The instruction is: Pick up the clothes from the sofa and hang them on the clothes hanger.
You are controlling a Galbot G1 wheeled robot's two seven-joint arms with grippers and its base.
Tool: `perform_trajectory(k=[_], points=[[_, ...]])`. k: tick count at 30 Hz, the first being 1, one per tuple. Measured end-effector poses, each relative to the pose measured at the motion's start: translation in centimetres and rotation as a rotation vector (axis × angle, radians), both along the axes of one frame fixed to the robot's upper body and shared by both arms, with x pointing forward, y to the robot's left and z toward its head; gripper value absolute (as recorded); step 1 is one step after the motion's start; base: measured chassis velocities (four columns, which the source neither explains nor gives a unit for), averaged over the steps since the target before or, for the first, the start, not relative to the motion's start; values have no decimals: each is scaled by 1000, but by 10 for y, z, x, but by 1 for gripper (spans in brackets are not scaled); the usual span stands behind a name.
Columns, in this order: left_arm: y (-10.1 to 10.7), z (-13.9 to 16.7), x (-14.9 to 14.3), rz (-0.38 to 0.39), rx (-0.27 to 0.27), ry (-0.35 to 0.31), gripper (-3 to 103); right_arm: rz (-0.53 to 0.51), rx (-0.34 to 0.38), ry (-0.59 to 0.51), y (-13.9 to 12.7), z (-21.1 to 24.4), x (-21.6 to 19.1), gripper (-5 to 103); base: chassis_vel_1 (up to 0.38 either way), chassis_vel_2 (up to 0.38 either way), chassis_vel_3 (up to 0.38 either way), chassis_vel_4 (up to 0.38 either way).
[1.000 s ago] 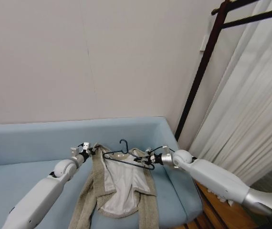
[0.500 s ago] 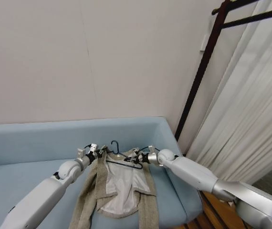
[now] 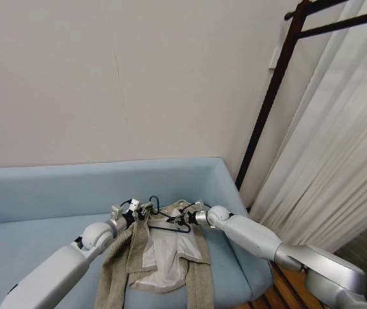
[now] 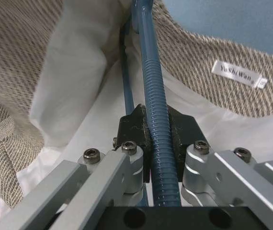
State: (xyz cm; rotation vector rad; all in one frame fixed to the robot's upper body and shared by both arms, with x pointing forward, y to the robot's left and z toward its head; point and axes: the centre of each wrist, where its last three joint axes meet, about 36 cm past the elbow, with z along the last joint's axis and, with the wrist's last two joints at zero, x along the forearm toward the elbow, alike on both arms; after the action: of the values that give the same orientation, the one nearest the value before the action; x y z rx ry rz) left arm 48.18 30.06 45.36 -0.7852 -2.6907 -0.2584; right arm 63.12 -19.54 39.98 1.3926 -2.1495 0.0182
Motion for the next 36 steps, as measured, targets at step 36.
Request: perform_trajectory(k=[36], points=[[-24, -41, -1, 13, 49, 53, 0, -150, -113, -168, 45, 1, 10, 50, 0, 0, 0, 0]])
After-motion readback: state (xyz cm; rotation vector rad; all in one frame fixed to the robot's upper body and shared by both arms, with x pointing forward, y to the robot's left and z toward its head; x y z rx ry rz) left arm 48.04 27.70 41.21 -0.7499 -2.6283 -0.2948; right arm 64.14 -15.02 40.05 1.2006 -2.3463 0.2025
